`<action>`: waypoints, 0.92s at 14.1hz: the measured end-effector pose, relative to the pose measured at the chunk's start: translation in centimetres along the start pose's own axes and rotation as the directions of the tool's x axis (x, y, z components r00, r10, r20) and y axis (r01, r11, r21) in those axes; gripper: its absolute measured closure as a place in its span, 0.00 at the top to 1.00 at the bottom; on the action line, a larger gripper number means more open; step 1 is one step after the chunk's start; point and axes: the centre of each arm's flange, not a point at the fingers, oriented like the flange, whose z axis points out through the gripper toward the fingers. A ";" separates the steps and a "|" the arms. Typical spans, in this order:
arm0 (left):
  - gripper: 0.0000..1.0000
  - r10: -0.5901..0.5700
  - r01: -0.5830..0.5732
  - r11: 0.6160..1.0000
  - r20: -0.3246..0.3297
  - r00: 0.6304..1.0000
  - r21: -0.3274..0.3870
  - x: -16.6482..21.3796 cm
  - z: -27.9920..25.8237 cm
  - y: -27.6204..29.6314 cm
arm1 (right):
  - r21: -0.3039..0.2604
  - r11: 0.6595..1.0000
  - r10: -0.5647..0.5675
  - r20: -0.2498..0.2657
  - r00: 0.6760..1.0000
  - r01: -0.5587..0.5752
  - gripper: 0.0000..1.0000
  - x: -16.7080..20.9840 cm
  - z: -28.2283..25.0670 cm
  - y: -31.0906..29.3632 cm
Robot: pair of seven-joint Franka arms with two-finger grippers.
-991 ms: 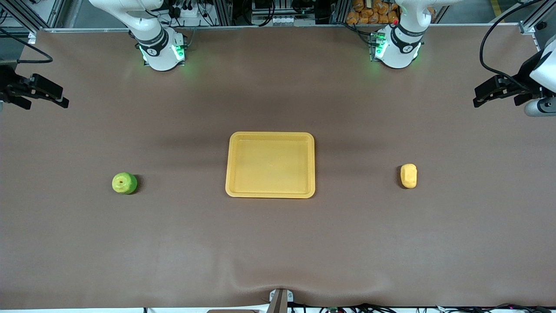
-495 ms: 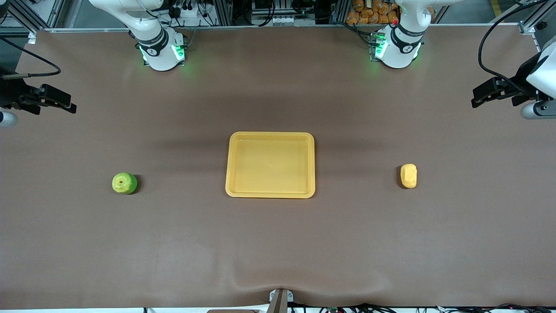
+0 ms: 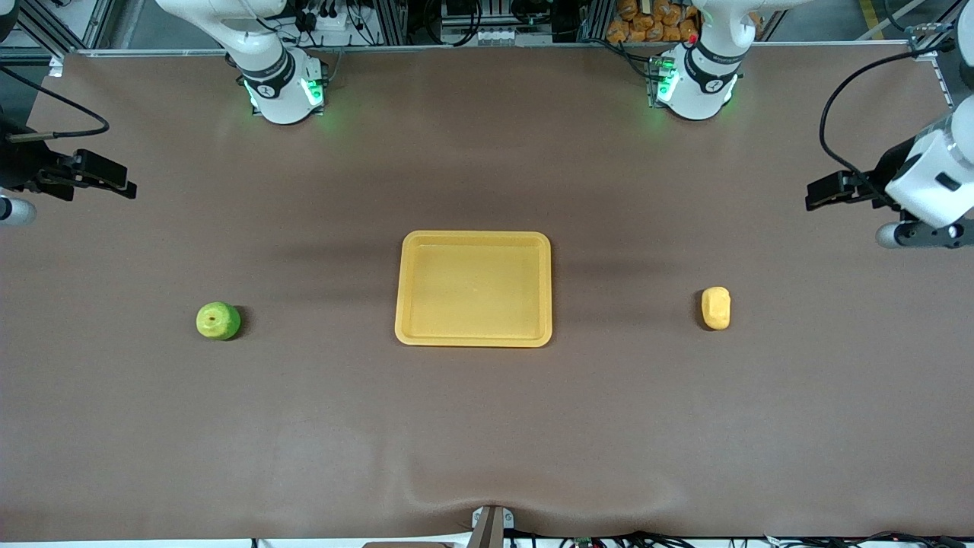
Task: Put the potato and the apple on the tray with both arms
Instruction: 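Reach the left gripper down toward the yellow potato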
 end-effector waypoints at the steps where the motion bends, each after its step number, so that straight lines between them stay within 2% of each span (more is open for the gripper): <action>1: 1.00 0.001 -0.001 1.000 -0.011 1.000 -0.002 0.7 0.9 0.1 | 0.000 1.000 0.000 0.000 1.000 0.000 1.00 0.0 0.0 0.0; 10: 1.00 0.014 -0.016 1.000 -0.113 0.993 -0.015 3.7 12.8 1.0 | 0.000 1.000 0.005 -0.001 1.000 -0.005 1.00 0.0 0.0 0.1; 13: 1.00 -0.003 0.000 1.000 -0.108 0.994 -0.021 4.3 16.1 0.2 | 0.000 1.000 0.006 -0.001 1.000 -0.006 1.00 0.0 0.0 0.2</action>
